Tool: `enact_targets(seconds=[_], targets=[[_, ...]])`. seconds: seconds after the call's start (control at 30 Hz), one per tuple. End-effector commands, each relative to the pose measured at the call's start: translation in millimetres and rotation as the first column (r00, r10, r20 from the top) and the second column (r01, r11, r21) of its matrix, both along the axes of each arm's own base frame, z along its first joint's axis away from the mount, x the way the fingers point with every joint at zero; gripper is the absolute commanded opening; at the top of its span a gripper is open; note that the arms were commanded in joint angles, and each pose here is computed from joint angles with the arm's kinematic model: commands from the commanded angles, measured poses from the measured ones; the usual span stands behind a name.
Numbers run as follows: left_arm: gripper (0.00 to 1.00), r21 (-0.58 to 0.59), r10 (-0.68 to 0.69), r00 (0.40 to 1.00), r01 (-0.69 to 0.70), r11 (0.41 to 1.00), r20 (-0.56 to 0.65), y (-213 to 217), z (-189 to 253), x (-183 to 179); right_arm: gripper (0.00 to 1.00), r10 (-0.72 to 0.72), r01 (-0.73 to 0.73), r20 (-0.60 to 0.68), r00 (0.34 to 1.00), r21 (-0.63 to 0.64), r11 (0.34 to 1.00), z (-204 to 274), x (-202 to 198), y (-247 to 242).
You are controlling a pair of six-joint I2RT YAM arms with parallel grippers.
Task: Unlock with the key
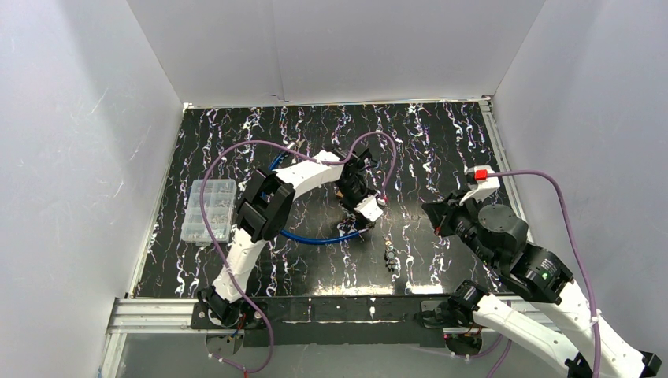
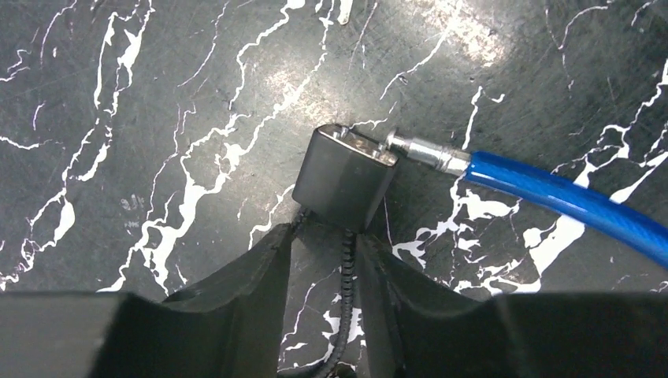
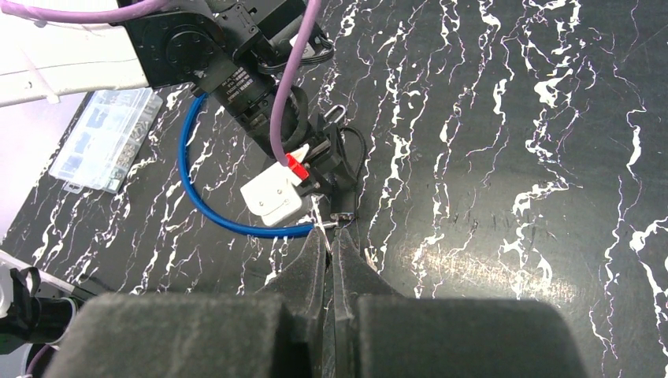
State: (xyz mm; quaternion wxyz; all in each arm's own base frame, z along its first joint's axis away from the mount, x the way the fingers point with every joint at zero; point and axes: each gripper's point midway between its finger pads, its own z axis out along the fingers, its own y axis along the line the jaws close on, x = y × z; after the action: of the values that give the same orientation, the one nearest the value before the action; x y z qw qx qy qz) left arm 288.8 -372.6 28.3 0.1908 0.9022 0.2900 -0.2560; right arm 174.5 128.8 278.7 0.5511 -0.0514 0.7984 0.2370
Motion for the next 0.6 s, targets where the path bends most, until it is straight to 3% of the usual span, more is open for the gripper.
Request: enact_targets(seconds=[0.0,0.33,0.57], targets=[[0.29,0.071,0.014,0.998,-0.01,0.997,-0.056,10.1,-2.9,-12.8,0.01,-0.031,0.029,0.034,0.999,0.049,0.998,16.5,1.1,-5.4],[0.02,0.059,0.152,0.988,-0.151,0.987,-0.026,6.1,14.1,-7.6,0.01,-0.029,0.027,0.034,0.999,0.062,0.998,19.0,-0.4,-5.5],[0.0,0.11,0.237,0.971,-0.233,0.966,-0.028,19.9,14.9,-12.6,0.01,-0.027,0.024,0.041,0.999,0.086,0.996,25.2,-3.2,-6.8]])
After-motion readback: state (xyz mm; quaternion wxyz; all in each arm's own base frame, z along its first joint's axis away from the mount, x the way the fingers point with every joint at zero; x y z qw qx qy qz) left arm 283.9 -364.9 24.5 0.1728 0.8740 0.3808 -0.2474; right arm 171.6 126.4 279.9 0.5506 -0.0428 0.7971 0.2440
